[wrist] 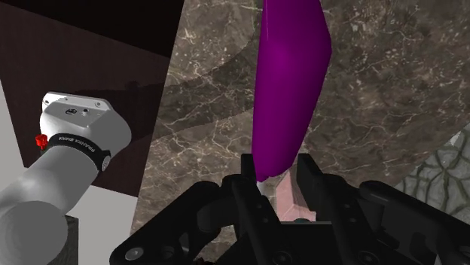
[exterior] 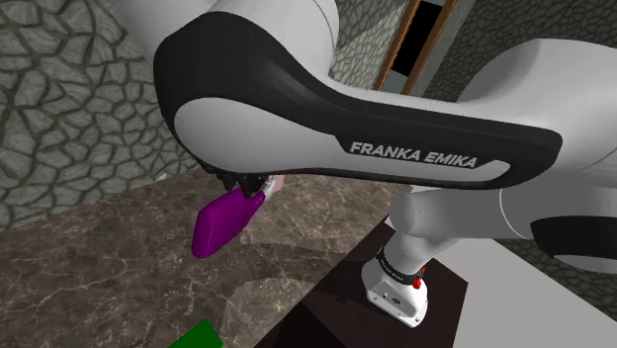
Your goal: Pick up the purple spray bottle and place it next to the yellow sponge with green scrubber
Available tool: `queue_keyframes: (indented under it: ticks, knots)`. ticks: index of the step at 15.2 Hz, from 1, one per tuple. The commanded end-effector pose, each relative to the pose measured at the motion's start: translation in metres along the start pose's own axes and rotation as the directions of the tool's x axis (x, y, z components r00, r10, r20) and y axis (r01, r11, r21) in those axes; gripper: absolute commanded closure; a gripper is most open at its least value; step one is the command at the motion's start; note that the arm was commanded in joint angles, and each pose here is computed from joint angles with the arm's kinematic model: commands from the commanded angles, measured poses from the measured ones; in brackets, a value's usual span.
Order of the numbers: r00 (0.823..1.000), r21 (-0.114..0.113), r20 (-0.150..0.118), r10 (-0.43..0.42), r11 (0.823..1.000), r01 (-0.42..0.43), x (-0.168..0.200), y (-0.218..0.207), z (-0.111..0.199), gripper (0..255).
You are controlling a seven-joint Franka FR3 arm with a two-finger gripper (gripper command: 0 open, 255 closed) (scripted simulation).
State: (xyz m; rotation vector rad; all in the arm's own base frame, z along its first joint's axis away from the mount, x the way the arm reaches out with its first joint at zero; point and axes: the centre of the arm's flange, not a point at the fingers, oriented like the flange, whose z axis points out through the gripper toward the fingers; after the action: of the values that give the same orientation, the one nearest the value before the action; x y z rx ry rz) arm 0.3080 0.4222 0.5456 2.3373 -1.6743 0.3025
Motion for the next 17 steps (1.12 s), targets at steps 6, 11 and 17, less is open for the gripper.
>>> queue_keyframes:
  ticks: [6,11,17]
  knots:
    - [1.0,0.001,0.0,0.0,1.0,0.0,-0.011,-0.003,0.034,255]
    - [1.0,0.001,0.0,0.0,1.0,0.0,-0.02,-0.005,0.059,255]
    - [1.0,0.001,0.0,0.0,1.0,0.0,-0.029,-0.007,0.089,255]
